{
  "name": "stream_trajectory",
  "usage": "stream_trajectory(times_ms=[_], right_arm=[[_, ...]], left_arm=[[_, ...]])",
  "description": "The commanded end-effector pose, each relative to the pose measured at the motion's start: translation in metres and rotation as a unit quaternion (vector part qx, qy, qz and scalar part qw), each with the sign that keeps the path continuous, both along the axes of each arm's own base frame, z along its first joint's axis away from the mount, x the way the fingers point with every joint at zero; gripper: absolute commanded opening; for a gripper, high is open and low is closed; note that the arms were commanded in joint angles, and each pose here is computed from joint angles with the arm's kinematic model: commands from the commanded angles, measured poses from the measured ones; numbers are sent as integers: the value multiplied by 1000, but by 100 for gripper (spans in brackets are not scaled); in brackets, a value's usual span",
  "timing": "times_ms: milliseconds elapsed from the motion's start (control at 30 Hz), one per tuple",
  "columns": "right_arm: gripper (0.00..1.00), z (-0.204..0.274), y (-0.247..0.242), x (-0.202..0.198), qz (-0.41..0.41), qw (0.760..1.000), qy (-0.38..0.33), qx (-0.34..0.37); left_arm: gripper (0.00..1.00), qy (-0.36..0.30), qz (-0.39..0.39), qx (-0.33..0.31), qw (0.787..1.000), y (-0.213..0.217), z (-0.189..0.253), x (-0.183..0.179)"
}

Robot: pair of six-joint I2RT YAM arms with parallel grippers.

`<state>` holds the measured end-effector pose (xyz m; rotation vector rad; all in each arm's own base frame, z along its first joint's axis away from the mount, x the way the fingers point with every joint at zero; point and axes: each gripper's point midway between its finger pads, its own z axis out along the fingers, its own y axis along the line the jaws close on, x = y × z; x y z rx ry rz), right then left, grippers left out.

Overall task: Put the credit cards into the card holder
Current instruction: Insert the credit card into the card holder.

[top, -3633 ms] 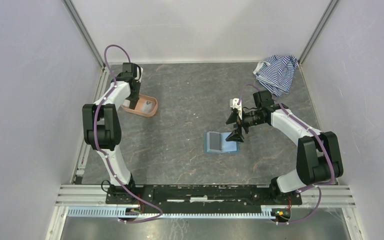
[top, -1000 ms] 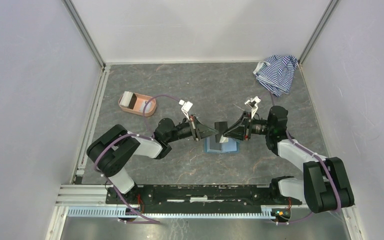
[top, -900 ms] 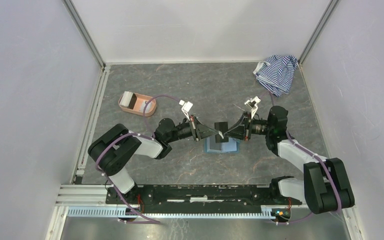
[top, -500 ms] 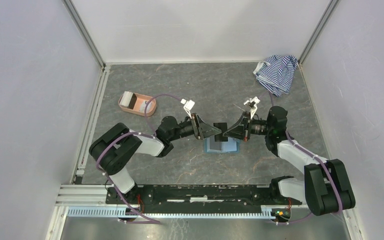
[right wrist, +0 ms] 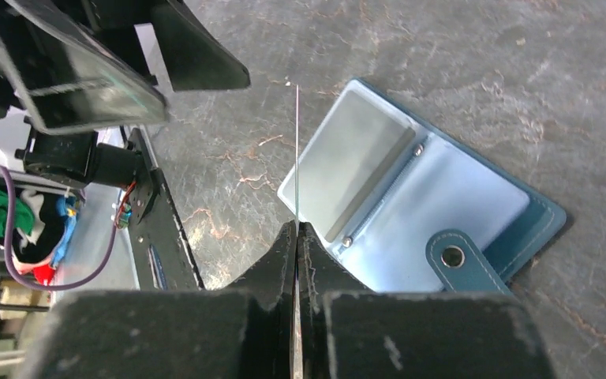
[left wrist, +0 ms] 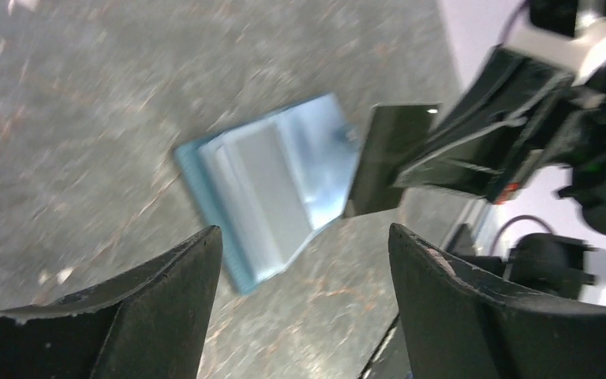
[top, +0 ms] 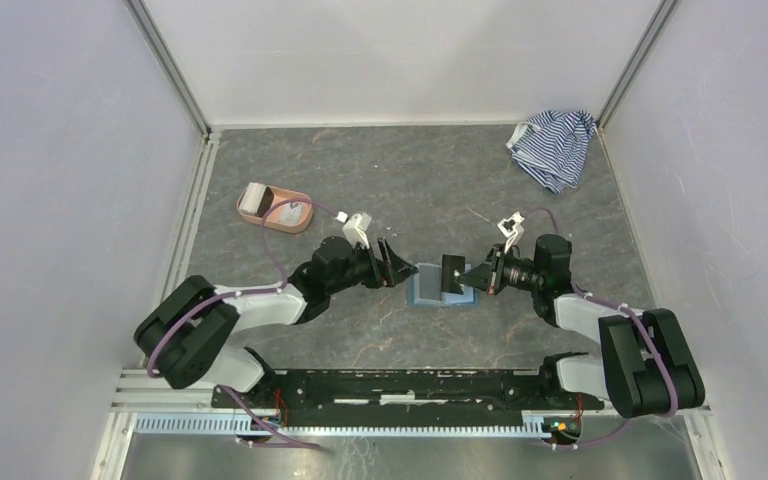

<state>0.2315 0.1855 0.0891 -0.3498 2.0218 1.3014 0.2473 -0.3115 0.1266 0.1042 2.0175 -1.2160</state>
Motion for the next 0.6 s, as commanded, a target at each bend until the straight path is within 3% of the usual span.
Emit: stream_trajectory(times_ms=[0,367,567], right_arm=[[0,-11,-7,10,-48,999,14,-8],[0,-32,-10,13,-70,994,83,-2],[0,-35,-9,12,-70,993,99,5]], left_arm=[[82,26,8,65,998,5,-38,2],[79,61,-3,128,990,-8,-80,-2],[69,86,1,168,982,-8,-98,2]])
